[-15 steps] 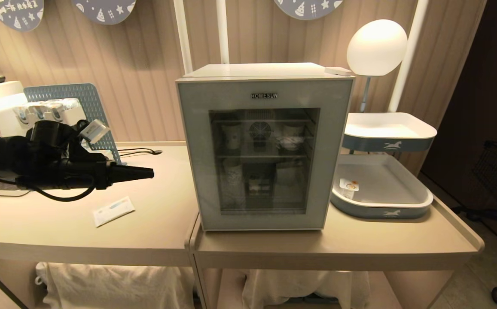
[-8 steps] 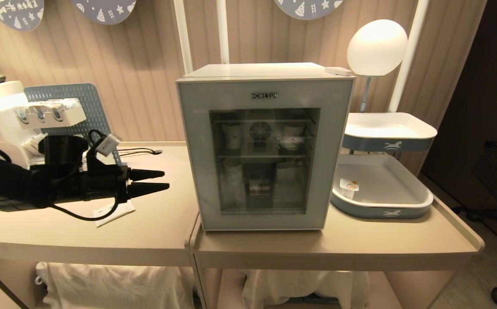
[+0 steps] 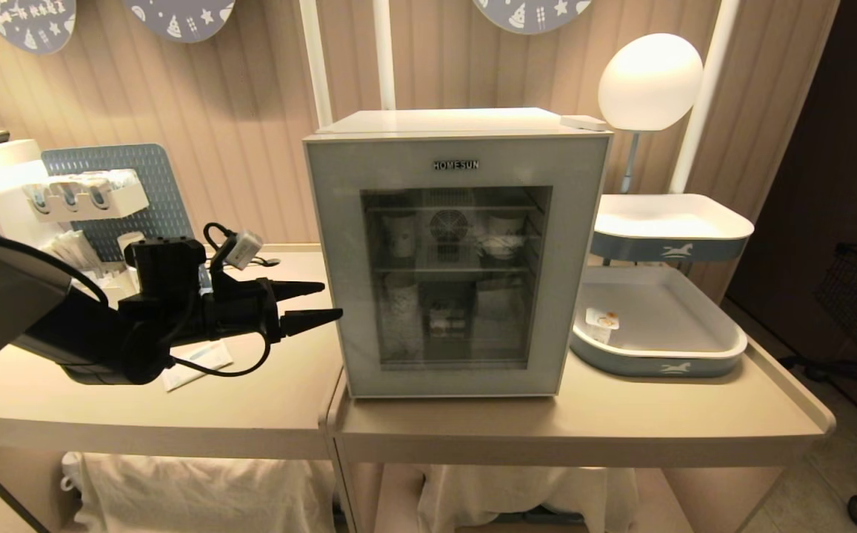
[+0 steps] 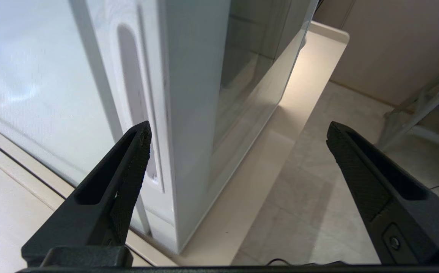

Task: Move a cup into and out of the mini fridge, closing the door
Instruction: Open the freezer door

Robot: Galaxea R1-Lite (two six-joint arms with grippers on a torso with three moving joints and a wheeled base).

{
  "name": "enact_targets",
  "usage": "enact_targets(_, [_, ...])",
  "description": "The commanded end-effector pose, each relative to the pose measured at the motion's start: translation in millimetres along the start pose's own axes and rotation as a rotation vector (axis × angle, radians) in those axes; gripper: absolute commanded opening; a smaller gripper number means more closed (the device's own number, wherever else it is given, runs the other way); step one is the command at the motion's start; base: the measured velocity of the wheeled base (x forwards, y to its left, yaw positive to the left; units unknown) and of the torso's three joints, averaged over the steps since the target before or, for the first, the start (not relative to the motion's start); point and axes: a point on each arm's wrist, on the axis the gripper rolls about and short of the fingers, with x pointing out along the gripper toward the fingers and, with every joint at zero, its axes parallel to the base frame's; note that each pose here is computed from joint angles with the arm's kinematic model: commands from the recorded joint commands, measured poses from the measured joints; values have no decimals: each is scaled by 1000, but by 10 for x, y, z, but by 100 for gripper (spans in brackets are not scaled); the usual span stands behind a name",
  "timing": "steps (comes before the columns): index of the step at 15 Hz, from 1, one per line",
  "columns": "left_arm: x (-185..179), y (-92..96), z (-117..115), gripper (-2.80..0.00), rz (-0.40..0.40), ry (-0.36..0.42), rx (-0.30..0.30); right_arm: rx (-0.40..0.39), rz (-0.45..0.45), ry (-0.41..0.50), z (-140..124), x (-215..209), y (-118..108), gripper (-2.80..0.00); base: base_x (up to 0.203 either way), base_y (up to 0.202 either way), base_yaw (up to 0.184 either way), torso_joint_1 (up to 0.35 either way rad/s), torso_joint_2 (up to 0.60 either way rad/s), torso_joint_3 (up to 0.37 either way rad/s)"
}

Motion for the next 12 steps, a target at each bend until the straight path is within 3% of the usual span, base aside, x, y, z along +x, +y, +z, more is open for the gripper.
enact_targets(1, [28,-15,-48,0,-16,5,-27,-1,1,1,0,0,0,-280,0,0,0,0,0,0])
enact_targets(5, [-7,-69,-10,0,-46,0,-88,-1,1,1,-1,0,0,-280,0,0,0,0,0,0])
enact_targets(12, [41,-91,-57,0,-60,-7,-69,-1,1,1,-1,0,0,-280,0,0,0,0,0,0])
